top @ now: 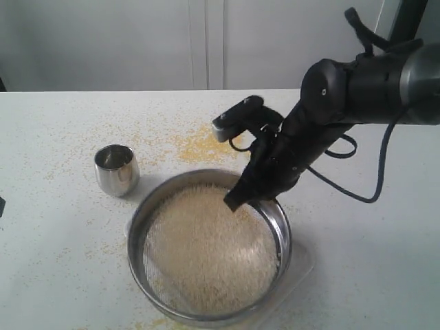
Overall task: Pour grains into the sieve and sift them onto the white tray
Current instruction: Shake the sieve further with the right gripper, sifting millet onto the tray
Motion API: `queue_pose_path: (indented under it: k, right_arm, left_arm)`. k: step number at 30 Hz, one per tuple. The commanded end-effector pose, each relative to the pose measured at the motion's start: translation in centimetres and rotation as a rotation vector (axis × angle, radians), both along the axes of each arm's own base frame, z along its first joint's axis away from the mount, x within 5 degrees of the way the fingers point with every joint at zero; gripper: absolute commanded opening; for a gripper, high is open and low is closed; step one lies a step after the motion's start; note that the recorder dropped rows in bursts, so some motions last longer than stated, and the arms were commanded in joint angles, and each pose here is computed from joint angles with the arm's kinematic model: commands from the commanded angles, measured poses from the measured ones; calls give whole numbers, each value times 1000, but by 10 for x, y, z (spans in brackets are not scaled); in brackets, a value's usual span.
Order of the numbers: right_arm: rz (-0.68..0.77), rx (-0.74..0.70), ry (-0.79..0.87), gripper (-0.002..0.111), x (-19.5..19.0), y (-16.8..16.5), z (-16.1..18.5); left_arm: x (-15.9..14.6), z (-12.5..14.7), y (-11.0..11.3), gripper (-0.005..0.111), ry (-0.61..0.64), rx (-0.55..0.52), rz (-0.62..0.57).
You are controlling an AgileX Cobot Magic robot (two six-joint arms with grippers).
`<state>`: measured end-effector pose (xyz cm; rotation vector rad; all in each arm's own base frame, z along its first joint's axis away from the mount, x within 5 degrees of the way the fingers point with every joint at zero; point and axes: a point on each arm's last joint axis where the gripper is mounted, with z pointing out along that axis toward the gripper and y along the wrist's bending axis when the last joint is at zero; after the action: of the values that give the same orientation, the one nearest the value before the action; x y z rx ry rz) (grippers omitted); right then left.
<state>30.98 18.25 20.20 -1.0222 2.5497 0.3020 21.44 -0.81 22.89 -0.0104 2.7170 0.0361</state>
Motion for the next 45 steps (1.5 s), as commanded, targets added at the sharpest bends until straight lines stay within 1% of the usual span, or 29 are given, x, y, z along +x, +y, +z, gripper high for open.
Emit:
queue_pose_path:
  k: [1, 3, 5, 6, 8, 9, 11, 13, 14, 15, 17, 18, 19, 20, 21, 22, 23, 24, 25, 27, 28, 30, 31, 33, 34, 38, 39, 42, 45]
  right_arm:
    - [-388, 152, 6, 0, 20, -17, 10]
    - [-149, 124, 50, 0, 5, -1, 10]
    - [192, 21, 53, 0, -8, 3, 10]
    - [138, 5, 40, 0, -4, -2, 10]
    - [-283, 91, 20, 0, 18, -20, 13]
    - [-407, 144, 37, 0, 21, -22, 14]
    - [-293, 162, 44, 0, 15, -10, 15]
    - [67, 97, 58, 0, -5, 8, 13]
    - [174, 57, 53, 0, -10, 9, 11]
    - [164, 29, 39, 0, -7, 6, 11]
    - [-117, 35, -26, 0, 12, -11, 12]
    - [-421, 155, 2, 0, 23, -19, 15]
    - [-409, 178, 14, 0, 21, -15, 16]
    - [-100, 136, 28, 0, 5, 4, 15]
    - [90, 96, 32, 0, -5, 11, 13]
    - [148, 27, -12, 0, -4, 7, 12]
    - [12, 26, -44, 0, 6, -2, 13]
    - [-350, 149, -18, 0, 22, -17, 16]
    - [-361, 169, -3, 0, 22, -16, 16]
    - [150, 57, 37, 0, -6, 6, 12]
    - [114, 32, 17, 0, -2, 1, 11]
    - [-404, 186, 31, 0, 24, -22, 15]
    - [-366, 222, 56, 0, 21, -16, 16]
    - [83, 177, 99, 0, -6, 9, 15]
    - [135, 139, 73, 0, -7, 8, 15]
    - [-355, 215, 54, 0, 17, -14, 20]
    - [-332, 212, 54, 0, 16, -13, 20]
    - [-37, 97, 56, 0, -1, 0, 17]
    - [-79, 91, 72, 0, -1, -2, 16]
  left_arm:
    - [-3, -1, 0, 1, 9, -2, 1]
    - [-3, -1, 0, 1, 9, -2, 1]
    - [-3, -1, 0, 1, 9, -2, 1]
    - [-3, -1, 0, 1, 9, -2, 1]
    - [-3, -1, 0, 1, 9, -2, 1]
    - [-3, -1, 0, 1, 9, -2, 1]
    - [-3, -1, 0, 1, 9, -2, 1]
    - [-3, -1, 0, 1, 9, -2, 1]
    - [-3, -1, 0, 1, 9, -2, 1]
    - [-3, -1, 0, 1, 9, -2, 1]
    - [-3, -1, 0, 1, 9, -2, 1]
    - [-3, -1, 0, 1, 9, -2, 1]
    - [-3, -1, 0, 1, 9, -2, 1]
    - [-3, -1, 0, 1, 9, -2, 1]
    - [-3, -1, 0, 1, 9, -2, 1]
    - [-3, -1, 0, 1, 9, -2, 1]
    - [-3, -1, 0, 1, 9, -2, 1]
    - [-3, -1, 0, 1, 9, -2, 1]
    - [-3, -1, 0, 1, 9, -2, 1]
    - [-3, -1, 0, 1, 9, -2, 1]
    - [-3, -1, 0, 1, 9, -2, 1]
    - [-3, -1, 0, 1, 9, -2, 1]
    - [-3, -1, 0, 1, 9, -2, 1]
    - [-3, -1, 0, 1, 9, -2, 1]
    - [-3, -1, 0, 1, 9, -2, 1]
    - [-3, -1, 0, 1, 9, -2, 1]
    - [-3, -1, 0, 1, 9, -2, 1]
    - [-3, -1, 0, 1, 9, -2, 1]
    - [-3, -1, 0, 1, 9, -2, 1]
